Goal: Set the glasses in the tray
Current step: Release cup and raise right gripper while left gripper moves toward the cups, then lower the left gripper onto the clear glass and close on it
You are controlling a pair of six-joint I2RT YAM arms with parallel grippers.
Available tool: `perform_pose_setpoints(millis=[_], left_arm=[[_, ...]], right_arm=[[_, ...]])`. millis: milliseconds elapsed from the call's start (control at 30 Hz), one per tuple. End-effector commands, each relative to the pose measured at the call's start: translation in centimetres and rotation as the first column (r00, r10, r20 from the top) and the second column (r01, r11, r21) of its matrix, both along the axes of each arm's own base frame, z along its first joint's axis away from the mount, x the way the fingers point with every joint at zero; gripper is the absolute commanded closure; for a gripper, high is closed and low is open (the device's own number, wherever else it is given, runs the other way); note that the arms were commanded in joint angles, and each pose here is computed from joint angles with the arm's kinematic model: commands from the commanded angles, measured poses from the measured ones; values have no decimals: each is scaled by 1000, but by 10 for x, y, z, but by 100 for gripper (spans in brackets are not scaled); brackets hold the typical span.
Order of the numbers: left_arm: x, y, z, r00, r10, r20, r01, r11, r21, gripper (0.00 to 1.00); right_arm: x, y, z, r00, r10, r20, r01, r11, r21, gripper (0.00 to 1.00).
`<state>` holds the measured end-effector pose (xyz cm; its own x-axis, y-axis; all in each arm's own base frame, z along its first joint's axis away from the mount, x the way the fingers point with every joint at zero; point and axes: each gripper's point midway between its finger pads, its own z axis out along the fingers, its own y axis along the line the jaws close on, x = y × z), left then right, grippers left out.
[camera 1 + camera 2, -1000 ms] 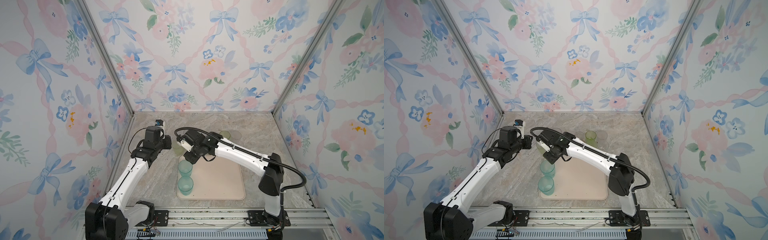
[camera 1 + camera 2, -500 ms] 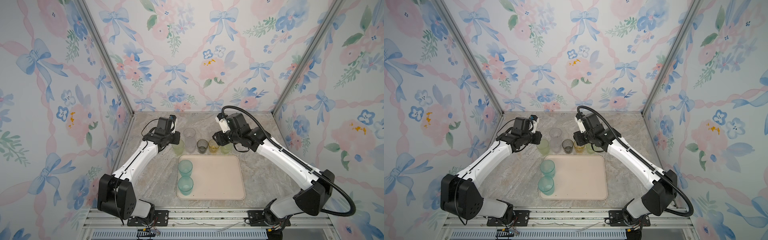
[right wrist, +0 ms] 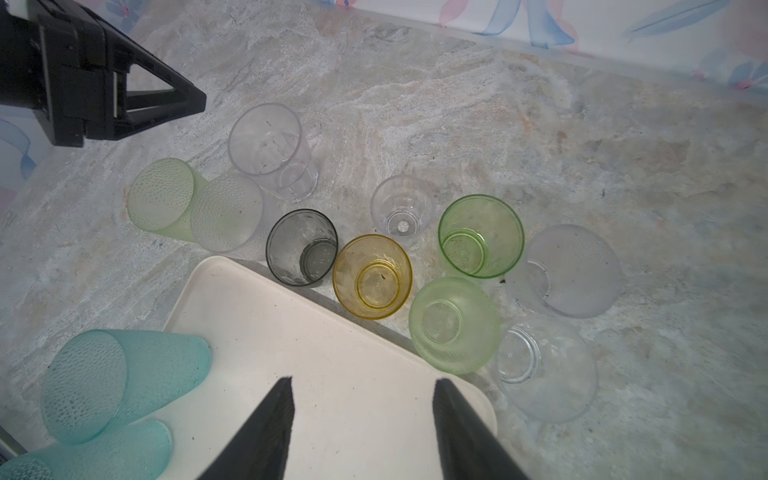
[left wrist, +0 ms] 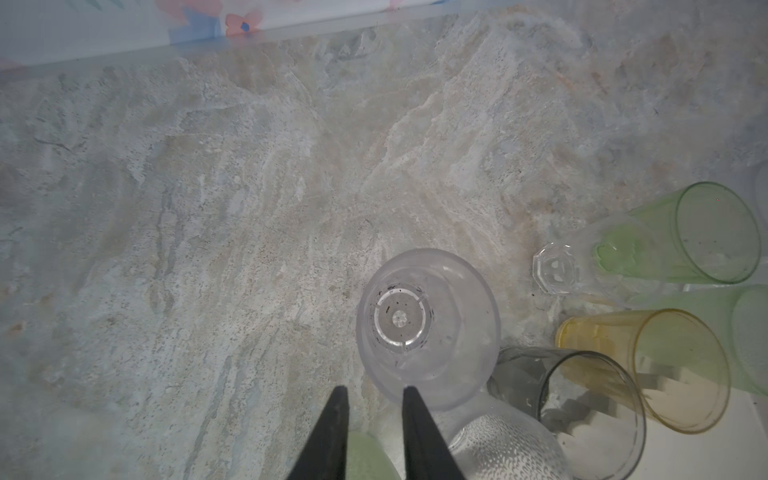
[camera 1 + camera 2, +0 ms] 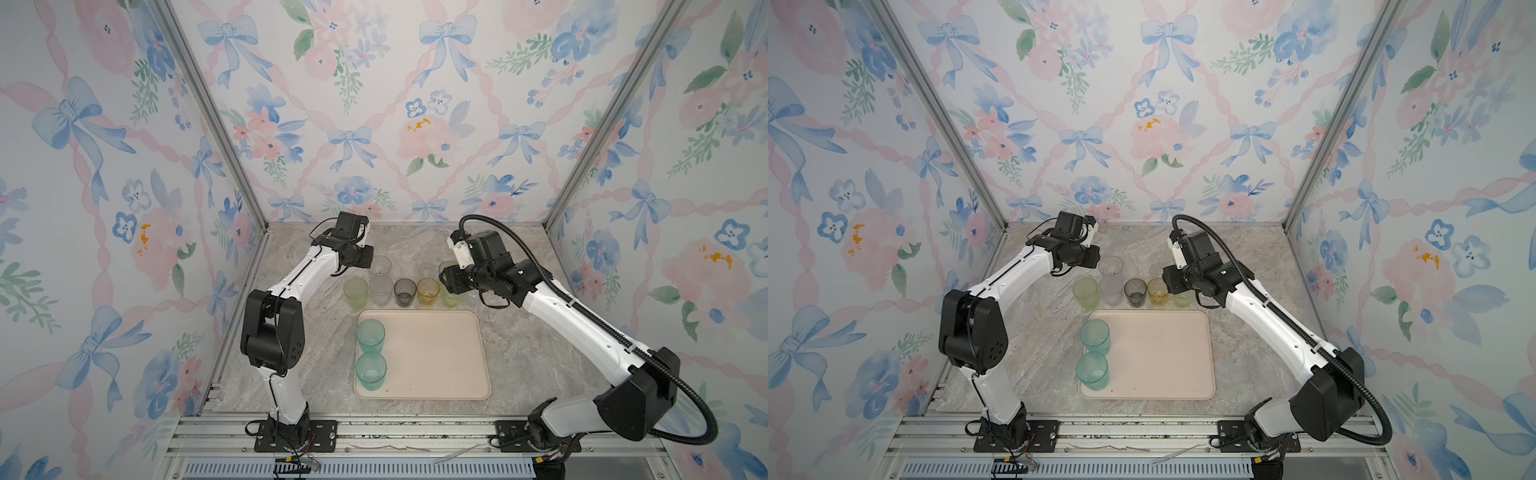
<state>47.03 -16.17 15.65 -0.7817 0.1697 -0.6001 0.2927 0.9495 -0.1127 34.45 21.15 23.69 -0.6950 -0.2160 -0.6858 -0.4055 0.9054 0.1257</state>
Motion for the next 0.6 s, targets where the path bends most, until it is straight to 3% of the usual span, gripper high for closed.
perform_pose_setpoints(millis=[0,567], left_arm=[[3,-3,-5,999,-30,-33,31,1000,6,73],[19,2,-40,994,-6,-107,16,996,92,77]], right_arm=[[1,-7,1,1000,-12,6,12,999,30,43],[12,-13,-10,1000,-16,-17,17,998,58,43]])
